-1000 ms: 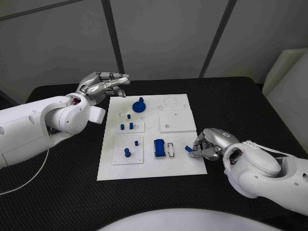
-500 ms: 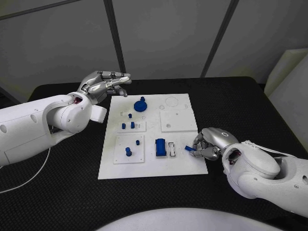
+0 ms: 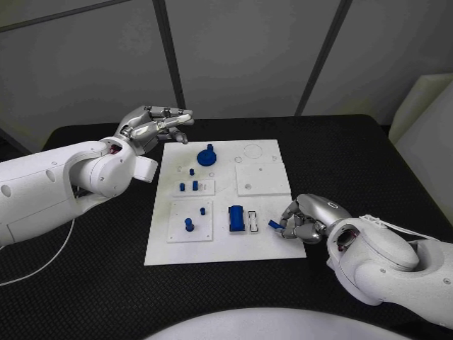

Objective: Assemble the parts on the task board

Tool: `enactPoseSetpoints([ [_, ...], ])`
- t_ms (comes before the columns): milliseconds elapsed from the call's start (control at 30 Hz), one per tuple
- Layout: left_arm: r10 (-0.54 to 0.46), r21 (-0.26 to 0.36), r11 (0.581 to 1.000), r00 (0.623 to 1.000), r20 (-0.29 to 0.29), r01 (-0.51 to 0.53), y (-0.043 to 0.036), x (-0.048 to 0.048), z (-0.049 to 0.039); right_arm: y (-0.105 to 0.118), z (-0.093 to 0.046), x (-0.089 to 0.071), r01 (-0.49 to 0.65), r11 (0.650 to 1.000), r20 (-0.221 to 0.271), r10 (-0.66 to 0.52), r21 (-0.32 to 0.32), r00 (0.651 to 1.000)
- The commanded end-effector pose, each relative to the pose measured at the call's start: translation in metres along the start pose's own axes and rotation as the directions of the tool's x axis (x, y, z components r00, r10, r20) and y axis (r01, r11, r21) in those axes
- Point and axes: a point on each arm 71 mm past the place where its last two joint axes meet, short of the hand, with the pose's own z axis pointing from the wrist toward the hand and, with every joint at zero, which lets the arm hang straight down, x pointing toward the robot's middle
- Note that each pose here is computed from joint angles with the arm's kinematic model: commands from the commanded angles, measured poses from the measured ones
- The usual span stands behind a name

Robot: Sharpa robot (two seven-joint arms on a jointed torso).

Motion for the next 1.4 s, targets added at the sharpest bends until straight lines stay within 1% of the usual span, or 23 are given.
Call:
enactPoseSetpoints([
  [33,-0.006,0.008,1.0,1.0,-0.011,0.006,-0.0013,0.0017,0.0003,0.002,0.0,-0.001,-0.126,0.992,0.014,0.126,0.018,0.992],
  [267,-0.007,0.008,1.0,1.0,-0.012,0.007,-0.0015,0.0022,0.0001,0.009,0.004,0.005,-0.182,0.983,-0.014,0.182,0.024,0.983],
  [500,-0.007,0.008,1.0,1.0,-0.013,0.007,-0.0015,0.0028,0.0001,0.013,0.013,0.011,-0.19,0.981,-0.043,0.192,0.038,0.981],
  [700,-0.007,0.006,1.0,1.0,-0.013,0.007,-0.0015,0.0032,0.0003,0.018,0.019,0.015,-0.192,0.981,-0.054,0.194,0.032,0.98],
  [1067,-0.007,0.004,1.0,1.0,-0.014,0.007,-0.0014,0.0032,0.0004,0.03,0.023,0.019,-0.208,0.978,-0.056,0.208,0.007,0.977],
  [1400,-0.007,0.003,1.0,1.0,-0.015,0.007,-0.0013,0.0036,0.0007,0.032,0.024,0.019,-0.208,0.978,-0.044,0.208,0.0,0.977],
])
